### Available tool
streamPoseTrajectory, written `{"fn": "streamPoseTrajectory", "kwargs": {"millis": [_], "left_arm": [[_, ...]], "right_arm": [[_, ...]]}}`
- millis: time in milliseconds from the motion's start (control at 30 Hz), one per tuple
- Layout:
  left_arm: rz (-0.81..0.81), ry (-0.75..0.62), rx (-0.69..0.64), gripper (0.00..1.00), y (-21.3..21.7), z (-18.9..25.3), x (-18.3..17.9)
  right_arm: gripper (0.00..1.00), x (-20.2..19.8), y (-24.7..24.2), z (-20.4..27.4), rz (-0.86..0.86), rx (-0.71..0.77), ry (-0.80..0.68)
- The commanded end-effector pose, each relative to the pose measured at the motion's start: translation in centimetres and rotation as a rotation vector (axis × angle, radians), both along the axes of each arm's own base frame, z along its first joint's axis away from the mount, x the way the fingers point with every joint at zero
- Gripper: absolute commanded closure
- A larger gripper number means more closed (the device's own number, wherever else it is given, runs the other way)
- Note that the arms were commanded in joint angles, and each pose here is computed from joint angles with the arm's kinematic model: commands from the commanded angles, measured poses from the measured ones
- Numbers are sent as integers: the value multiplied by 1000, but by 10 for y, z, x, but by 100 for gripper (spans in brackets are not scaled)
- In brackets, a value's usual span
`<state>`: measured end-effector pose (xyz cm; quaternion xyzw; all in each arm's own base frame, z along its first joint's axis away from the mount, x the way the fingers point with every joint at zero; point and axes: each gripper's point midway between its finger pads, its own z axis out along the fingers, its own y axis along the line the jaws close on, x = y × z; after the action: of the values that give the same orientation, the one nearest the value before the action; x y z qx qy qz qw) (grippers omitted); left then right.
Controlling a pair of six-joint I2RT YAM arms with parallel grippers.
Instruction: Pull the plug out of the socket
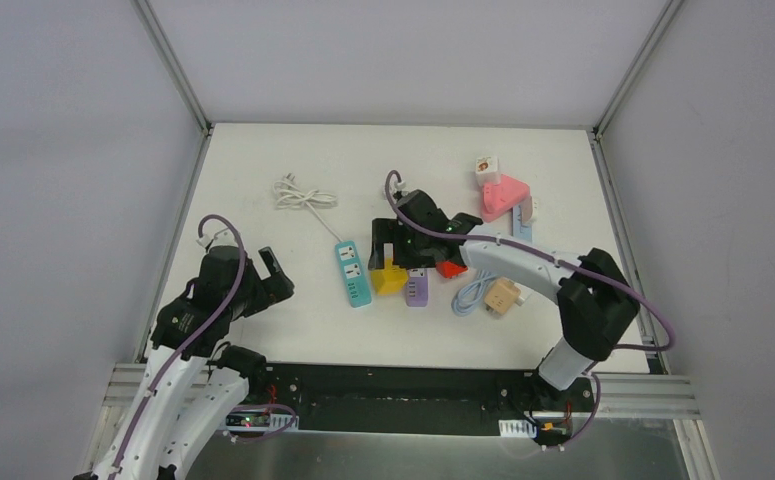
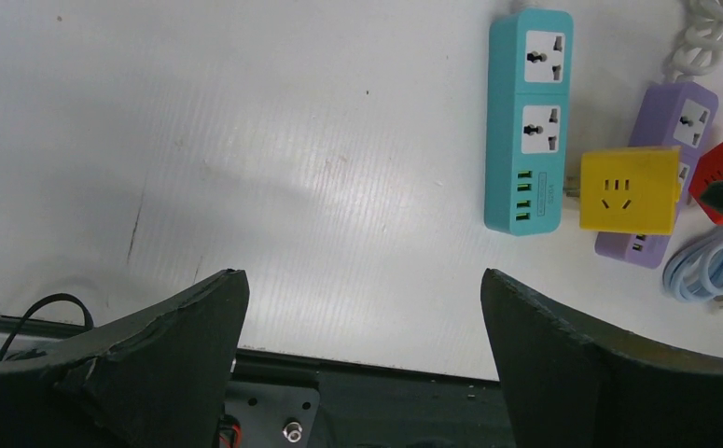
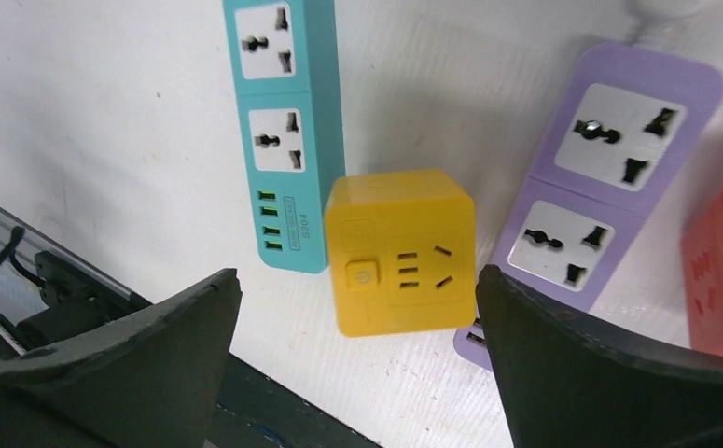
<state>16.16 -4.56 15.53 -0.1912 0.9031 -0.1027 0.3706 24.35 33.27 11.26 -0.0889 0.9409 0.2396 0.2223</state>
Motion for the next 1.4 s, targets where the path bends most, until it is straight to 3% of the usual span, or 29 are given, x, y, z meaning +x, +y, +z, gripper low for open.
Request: {"fn": "streamPoseTrajectory", "kwargs": {"millis": [0,367,633,800,1000,1367], "left_arm": [[-10,-60,24,1,9,17,-11],[-134,-241,-99,5,-19,51,-1],[-239,-372,-258,8,-70,89,65],[-299,-384,-327,13,-97,102,102],[-306,-333,-338,15,-110,89,130],[-421,-192,-390,17,-146,62,128]], "right_arm": [[0,17,-24,69,-102,19,-188],[0,80,-191,129,-570,-193,-464],[4,154,-288,84,-800,-276,-272],[8,178,-319,30,-807,-295,-117],[27,187,-318,-18,-758,-203,51],[74,189,-302,-29,-730,-129,76]]}}
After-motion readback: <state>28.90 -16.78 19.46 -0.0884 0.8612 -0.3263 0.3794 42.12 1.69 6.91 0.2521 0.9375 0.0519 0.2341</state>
